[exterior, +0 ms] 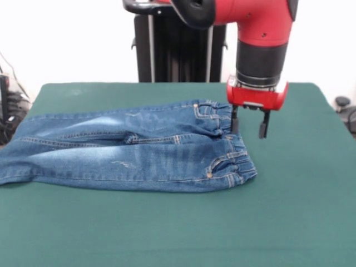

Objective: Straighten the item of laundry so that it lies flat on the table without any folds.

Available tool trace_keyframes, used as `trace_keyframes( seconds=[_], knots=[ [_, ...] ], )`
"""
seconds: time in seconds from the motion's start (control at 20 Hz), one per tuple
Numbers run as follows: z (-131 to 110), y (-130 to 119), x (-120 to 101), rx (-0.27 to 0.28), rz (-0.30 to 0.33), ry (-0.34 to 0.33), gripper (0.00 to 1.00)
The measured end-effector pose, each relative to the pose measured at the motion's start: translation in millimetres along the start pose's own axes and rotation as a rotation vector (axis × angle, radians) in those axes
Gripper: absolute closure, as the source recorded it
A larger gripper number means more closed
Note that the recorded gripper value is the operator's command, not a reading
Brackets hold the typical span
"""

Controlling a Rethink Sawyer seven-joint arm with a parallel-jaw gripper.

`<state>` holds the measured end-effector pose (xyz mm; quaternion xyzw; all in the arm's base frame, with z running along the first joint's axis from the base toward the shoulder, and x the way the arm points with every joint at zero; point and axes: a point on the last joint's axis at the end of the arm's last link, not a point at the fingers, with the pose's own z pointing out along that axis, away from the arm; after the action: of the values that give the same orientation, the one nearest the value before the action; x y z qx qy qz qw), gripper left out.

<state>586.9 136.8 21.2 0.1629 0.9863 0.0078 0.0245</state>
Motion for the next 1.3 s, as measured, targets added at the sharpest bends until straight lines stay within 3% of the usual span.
trace_keyframes(
  seconds=[0.25, 0.4, 0.75, 1.3],
  knots=[
    [17, 3, 19, 0.026, -0.084, 0.000, 0.00],
    [32, 9, 40, 0.051, -0.166, 0.004, 0.00],
    [63, 19, 75, 0.071, -0.243, 0.046, 0.00],
    [61, 26, 79, 0.124, -0.288, 0.009, 0.00]
  ],
)
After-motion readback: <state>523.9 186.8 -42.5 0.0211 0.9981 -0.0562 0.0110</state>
